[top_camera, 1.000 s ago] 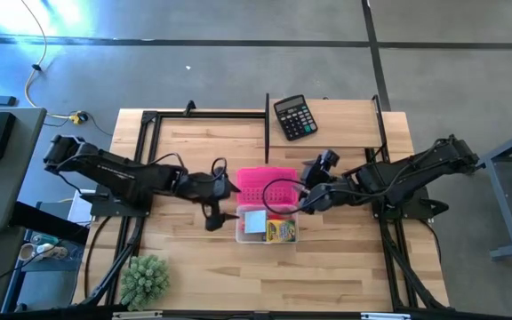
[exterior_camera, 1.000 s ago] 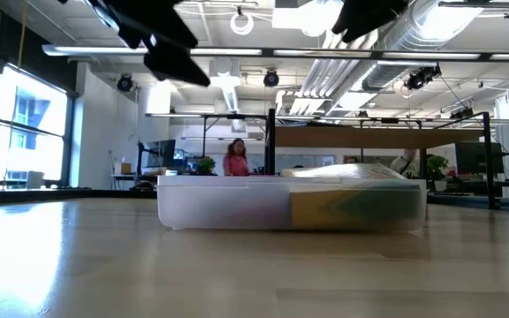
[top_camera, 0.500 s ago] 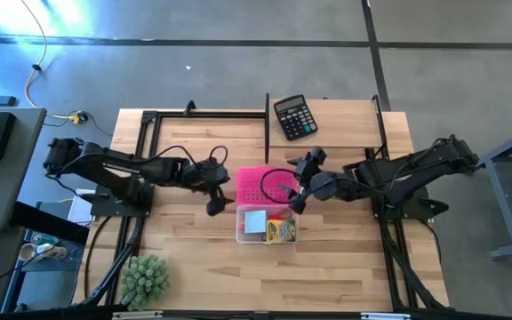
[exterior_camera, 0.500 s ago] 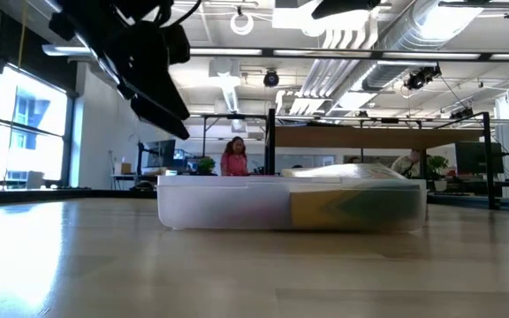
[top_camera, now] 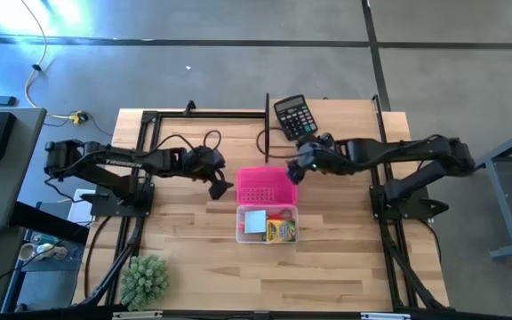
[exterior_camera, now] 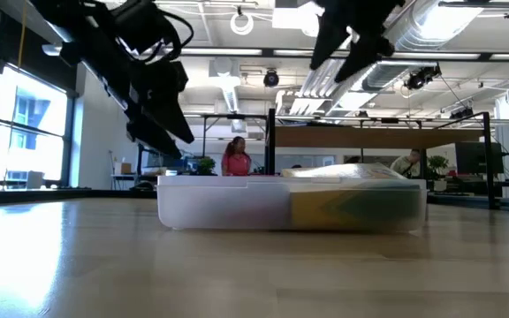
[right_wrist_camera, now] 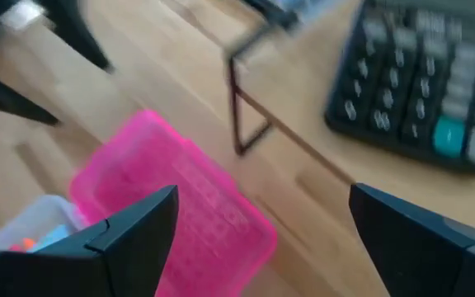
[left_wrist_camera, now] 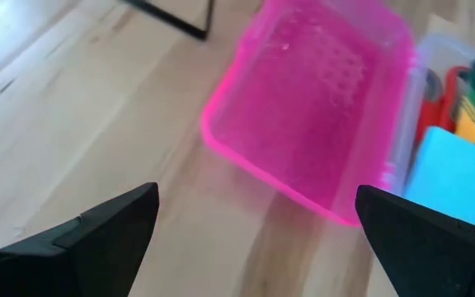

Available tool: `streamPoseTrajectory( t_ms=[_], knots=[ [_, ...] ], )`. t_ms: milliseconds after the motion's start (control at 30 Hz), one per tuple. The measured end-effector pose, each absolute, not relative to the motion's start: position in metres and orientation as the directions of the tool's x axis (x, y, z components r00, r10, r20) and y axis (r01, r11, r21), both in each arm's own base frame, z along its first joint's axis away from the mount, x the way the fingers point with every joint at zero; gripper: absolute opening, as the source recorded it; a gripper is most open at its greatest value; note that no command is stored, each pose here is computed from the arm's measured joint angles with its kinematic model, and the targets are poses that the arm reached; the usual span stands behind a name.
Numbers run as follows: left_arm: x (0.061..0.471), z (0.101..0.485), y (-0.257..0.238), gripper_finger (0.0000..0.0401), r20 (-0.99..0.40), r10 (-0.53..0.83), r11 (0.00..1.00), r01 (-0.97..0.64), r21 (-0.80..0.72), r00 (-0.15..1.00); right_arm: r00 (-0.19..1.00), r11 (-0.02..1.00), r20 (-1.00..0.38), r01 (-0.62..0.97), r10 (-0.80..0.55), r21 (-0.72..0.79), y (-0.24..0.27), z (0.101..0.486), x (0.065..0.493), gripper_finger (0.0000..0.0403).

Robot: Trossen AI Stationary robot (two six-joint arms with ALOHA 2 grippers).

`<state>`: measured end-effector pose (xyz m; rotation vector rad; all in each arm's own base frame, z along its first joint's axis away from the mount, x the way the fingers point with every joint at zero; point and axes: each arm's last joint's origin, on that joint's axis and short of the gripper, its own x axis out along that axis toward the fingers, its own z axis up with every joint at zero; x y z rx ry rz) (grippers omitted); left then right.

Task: Pack school essentials
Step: Close the pink supply box

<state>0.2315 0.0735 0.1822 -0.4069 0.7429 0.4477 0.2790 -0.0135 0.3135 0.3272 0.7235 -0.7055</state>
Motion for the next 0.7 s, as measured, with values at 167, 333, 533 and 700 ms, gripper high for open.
streamPoseTrajectory(
  t_ms=[167, 333, 533, 700],
  knots=[
    [0.228, 0.182, 0.083, 0.04, -0.722, 0.268, 0.807, -0.558, -0.194, 0.638, 0.421, 0.651, -0.799, 0.758, -0.43, 0.049, -0.032, 0.291, 0.286, 0.0346],
    [0.227, 0.182, 0.086, 0.04, -0.722, 0.277, 0.796, -0.572, -0.197, 0.634, 0.307, 0.569, -0.868, 0.821, -0.389, 0.036, -0.046, 0.265, 0.296, 0.0346],
    [0.226, 0.182, 0.087, 0.04, -0.723, 0.28, 0.806, -0.563, -0.181, 0.632, 0.247, 0.556, -0.909, 0.831, -0.334, 0.022, -0.05, 0.241, 0.308, 0.0342],
    [0.226, 0.182, 0.087, 0.04, -0.722, 0.279, 0.815, -0.553, -0.17, 0.633, 0.219, 0.572, -0.921, 0.82, -0.321, -0.004, -0.045, 0.234, 0.311, 0.0303]
  ],
)
